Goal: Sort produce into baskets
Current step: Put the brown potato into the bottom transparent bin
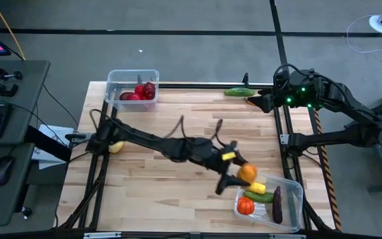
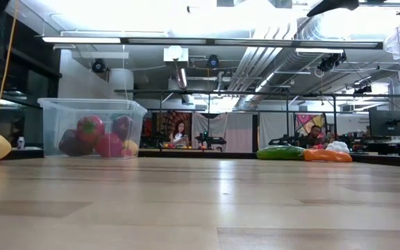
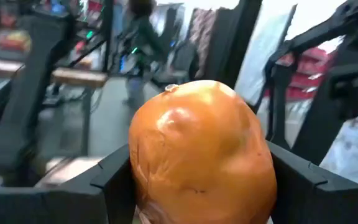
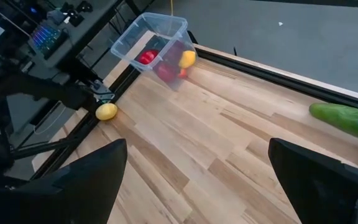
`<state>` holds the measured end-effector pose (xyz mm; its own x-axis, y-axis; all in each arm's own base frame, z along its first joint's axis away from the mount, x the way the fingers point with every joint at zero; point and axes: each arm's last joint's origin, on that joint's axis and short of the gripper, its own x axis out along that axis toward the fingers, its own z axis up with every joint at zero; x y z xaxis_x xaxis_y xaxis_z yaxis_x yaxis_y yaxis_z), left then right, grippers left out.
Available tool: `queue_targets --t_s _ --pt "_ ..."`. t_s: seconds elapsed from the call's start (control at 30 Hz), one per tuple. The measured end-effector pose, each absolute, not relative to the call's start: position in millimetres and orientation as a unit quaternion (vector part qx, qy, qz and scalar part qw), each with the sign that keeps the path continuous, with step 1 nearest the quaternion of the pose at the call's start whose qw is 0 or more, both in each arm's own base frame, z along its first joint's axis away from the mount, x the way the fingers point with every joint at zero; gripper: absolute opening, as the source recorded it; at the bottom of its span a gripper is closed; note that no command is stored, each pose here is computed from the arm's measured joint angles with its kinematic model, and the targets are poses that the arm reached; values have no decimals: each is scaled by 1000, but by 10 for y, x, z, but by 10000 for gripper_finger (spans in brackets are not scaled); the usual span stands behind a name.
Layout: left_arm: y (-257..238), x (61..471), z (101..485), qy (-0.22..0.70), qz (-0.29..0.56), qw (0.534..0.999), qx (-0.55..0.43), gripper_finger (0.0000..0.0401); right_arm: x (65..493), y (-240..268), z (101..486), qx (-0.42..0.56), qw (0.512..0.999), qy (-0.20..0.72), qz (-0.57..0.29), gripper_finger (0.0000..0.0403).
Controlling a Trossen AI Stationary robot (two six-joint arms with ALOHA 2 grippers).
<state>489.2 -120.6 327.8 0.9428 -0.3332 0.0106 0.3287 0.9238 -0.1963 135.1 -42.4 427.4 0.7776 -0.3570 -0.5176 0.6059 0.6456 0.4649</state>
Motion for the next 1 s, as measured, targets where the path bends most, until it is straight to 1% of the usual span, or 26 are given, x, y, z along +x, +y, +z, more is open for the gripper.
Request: queue_targets --t_s 0.13,0.27,0.47,0.6,0.67,0.8,1.0 --pt "-1350 5088 3188 3 -180 979 -97 250 1350 -425 4274 322 886 193 -272 383" --pt "-1402 5181 3092 -1 -182 979 -94 250 1352 -425 4274 322 886 193 -272 383" --pt "-1398 5220 2996 9 -168 981 -94 250 1352 -425 4274 320 887 194 -271 383" --pt "-1382 5223 2939 45 -160 977 -135 259 1352 -425 4274 319 887 194 -271 383" --pt "-1376 5224 2921 54 -157 977 -136 266 1352 -425 4274 319 887 194 -271 383" --pt "-1347 5232 2920 51 -142 979 -134 280 1352 -425 4274 318 887 194 -271 383" --pt "-1260 5253 2902 52 -133 981 -131 285 1352 -426 4274 319 887 194 -272 383"
